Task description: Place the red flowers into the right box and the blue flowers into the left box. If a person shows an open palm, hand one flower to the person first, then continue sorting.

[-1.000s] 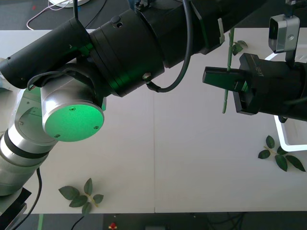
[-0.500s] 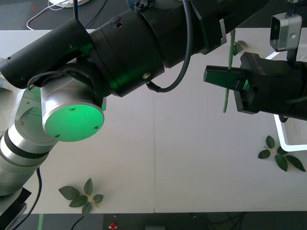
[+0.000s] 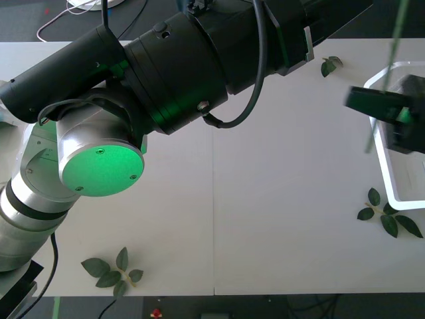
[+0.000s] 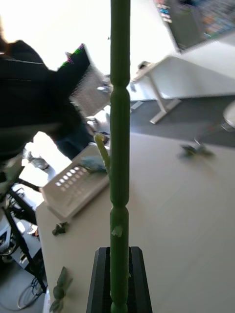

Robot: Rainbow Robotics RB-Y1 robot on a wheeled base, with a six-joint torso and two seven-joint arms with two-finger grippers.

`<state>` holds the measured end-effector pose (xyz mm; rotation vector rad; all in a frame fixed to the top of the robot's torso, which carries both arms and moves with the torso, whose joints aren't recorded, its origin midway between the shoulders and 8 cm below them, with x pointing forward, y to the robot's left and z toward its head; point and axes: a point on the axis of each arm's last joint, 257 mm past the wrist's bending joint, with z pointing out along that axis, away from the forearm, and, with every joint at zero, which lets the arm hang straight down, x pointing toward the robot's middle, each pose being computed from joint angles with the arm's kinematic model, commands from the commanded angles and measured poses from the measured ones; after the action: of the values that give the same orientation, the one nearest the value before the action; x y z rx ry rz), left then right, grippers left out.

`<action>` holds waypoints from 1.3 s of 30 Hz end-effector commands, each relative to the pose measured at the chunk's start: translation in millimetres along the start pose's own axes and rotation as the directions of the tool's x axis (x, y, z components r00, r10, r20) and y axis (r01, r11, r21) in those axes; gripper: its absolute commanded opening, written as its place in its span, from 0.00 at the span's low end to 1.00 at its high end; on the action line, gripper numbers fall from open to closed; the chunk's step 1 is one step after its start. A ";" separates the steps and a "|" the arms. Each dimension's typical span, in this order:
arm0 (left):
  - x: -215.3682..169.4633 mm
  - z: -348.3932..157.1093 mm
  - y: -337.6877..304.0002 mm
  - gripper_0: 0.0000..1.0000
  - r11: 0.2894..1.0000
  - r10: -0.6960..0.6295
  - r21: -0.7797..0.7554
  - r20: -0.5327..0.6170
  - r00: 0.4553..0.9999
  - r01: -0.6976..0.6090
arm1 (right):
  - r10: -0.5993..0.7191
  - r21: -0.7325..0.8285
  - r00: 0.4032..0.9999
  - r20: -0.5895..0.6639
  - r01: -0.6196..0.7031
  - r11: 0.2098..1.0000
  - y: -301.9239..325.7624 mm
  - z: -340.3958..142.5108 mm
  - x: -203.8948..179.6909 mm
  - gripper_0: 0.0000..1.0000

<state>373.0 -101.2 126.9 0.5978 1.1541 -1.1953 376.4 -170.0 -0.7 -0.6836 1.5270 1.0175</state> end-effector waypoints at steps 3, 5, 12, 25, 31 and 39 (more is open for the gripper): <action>-16.0 4.0 -32.1 1.00 0.992 0.101 0.067 0.035 0.994 -0.103 | 0.150 0.216 0.987 -0.057 -0.135 0.967 -42.7 -48.5 16.3 0.00; -16.0 4.0 -32.1 1.00 0.992 0.101 0.067 0.035 0.994 -0.103 | 0.187 0.323 0.980 -0.062 -0.158 0.933 -67.4 -65.6 28.2 0.00; -3.0 -3.3 -18.3 1.00 0.995 0.089 0.037 0.015 0.996 -0.090 | 0.232 0.547 0.969 -0.080 -0.152 0.823 -137.4 -120.9 52.4 0.00; -33.9 -45.8 24.3 1.00 0.966 0.252 -0.045 -0.058 0.966 -0.255 | 0.236 0.587 0.969 -0.077 -0.148 0.796 -158.2 -134.0 48.0 0.00; -48.6 -75.3 56.0 1.00 0.949 0.285 -0.096 -0.154 0.946 -0.302 | 0.149 0.467 0.989 -0.003 -0.130 0.875 -126.0 -82.5 2.6 0.00; -27.4 -119.2 91.0 1.00 0.923 0.239 -0.185 -0.410 0.880 -0.337 | -0.138 0.308 0.990 0.036 0.121 0.944 -95.4 -8.5 -44.2 0.00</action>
<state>423.2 20.0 84.7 0.7585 1.4575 -0.7788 458.4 -267.5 -5.1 -0.3853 1.6519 0.6822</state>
